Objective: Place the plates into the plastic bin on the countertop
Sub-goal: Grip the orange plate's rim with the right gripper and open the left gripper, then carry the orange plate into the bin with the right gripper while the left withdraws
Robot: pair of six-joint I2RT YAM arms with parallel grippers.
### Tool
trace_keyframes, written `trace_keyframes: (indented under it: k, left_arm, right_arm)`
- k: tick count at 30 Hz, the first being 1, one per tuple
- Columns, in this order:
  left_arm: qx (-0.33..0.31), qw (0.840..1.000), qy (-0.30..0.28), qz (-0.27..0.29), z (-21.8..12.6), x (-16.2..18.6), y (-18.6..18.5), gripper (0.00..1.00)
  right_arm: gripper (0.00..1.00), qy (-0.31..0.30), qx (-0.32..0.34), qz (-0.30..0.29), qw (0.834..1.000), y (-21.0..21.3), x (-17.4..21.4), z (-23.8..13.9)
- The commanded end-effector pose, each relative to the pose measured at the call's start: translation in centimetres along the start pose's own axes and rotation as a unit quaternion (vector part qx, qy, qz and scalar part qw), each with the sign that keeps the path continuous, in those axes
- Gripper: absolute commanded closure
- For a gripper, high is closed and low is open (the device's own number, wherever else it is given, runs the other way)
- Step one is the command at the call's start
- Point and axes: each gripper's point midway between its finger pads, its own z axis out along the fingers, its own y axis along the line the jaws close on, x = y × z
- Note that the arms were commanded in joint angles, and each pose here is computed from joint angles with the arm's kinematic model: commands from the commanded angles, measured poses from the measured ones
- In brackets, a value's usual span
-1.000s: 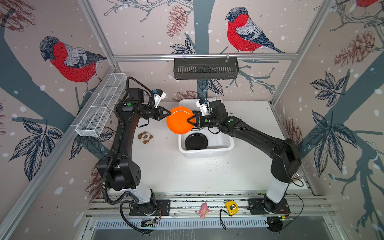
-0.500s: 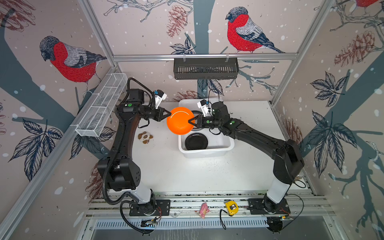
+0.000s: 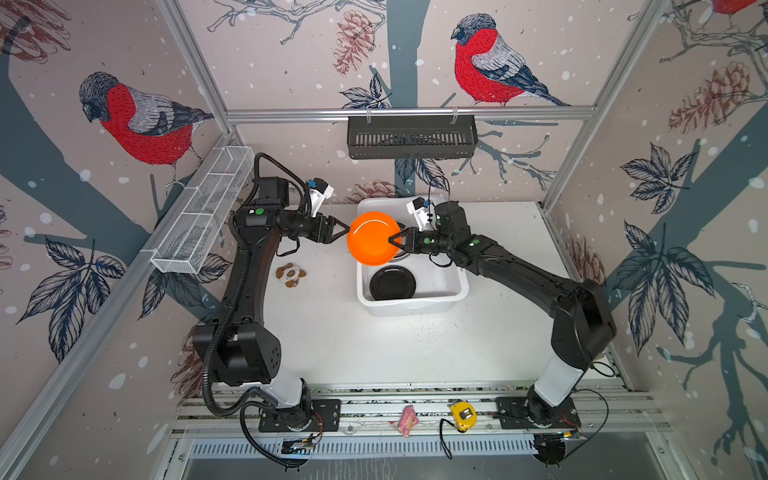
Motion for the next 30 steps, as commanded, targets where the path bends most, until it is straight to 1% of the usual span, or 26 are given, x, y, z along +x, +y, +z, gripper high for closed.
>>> trace_keyframes:
  k: [1, 3, 6, 12, 14, 18, 20, 22, 24, 27, 30]
  left_arm:
    - [-0.037, 0.999, 0.003, 0.015, -0.8, -0.5, 0.7, 0.26]
    - [-0.053, 0.998, 0.008, 0.023, -1.2, -1.0, 1.1, 0.24]
    - [-0.089, 0.995, 0.019, 0.031, -2.0, -1.7, 2.1, 0.20]
    - [-0.127, 0.990, 0.041, 0.042, -2.9, -2.1, 3.4, 0.19]
    - [-0.123, 0.990, 0.048, 0.037, -2.8, -1.8, 3.5, 0.19]
    - [-0.119, 0.991, 0.055, 0.027, -2.9, -1.3, 3.6, 0.19]
    - [-0.122, 0.991, 0.049, 0.015, -3.0, -1.2, 4.0, 0.18]
    - [-0.121, 0.992, 0.030, 0.004, -3.2, -1.7, 4.4, 0.19]
    - [-0.115, 0.993, 0.019, 0.009, -3.1, -2.1, 4.5, 0.19]
    - [-0.111, 0.993, 0.022, 0.030, -2.8, -1.9, 4.6, 0.19]
    - [-0.106, 0.994, 0.027, 0.022, -2.1, -1.2, 5.2, 0.19]
  right_arm:
    - [0.96, -0.004, 0.000, -0.015, 1.000, -0.8, -1.0, -1.7]
    - [0.96, 0.000, 0.026, -0.013, 1.000, -2.6, -1.5, -2.8]
    - [0.96, 0.021, 0.074, -0.011, 0.997, -5.5, -1.8, -4.0]
    - [0.96, 0.075, 0.135, -0.007, 0.988, -8.9, -1.8, -5.0]
    - [0.96, 0.098, 0.154, -0.006, 0.983, -9.8, -1.3, -4.9]
    - [0.96, 0.140, 0.169, 0.012, 0.976, -11.1, 0.1, -4.7]
    - [0.97, 0.151, 0.170, 0.018, 0.974, -11.4, 0.3, -4.7]
    - [0.97, 0.163, 0.176, 0.021, 0.971, -11.7, 0.7, -4.6]
    - [0.97, 0.174, 0.186, 0.027, 0.967, -12.3, 1.1, -4.6]
    - [0.97, 0.193, 0.195, 0.033, 0.961, -13.1, 1.9, -4.4]
    - [0.97, 0.213, 0.198, 0.045, 0.956, -13.8, 3.0, -3.9]
